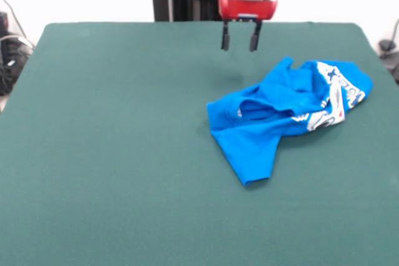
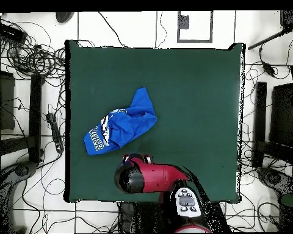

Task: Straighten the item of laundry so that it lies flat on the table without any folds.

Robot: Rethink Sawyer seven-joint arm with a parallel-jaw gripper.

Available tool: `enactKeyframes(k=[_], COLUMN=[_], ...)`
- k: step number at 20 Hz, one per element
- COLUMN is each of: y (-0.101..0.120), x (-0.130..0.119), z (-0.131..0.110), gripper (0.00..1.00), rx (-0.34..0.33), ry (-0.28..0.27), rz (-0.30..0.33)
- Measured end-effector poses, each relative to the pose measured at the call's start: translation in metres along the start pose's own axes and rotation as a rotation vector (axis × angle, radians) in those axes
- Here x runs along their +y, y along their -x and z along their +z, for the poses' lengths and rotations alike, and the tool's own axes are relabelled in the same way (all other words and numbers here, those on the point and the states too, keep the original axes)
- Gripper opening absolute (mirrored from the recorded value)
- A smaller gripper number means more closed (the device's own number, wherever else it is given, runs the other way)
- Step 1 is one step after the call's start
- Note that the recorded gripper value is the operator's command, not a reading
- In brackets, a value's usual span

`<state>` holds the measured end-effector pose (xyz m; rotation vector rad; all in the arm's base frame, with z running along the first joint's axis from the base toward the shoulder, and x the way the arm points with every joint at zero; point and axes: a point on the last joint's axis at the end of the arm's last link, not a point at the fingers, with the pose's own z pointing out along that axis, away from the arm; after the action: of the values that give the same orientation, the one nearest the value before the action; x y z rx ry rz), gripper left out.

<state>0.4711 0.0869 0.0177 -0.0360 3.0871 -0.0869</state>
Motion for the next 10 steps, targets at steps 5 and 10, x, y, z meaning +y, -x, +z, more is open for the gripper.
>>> enactKeyframes(k=[5, 10], y=[0.001, 0.002], x=[0.011, 0.021], z=[-0.001, -0.001], gripper=[1.0, 1.0], rx=[-0.001, 0.001], ry=[0.004, 0.009], rz=[0.003, 0.009])
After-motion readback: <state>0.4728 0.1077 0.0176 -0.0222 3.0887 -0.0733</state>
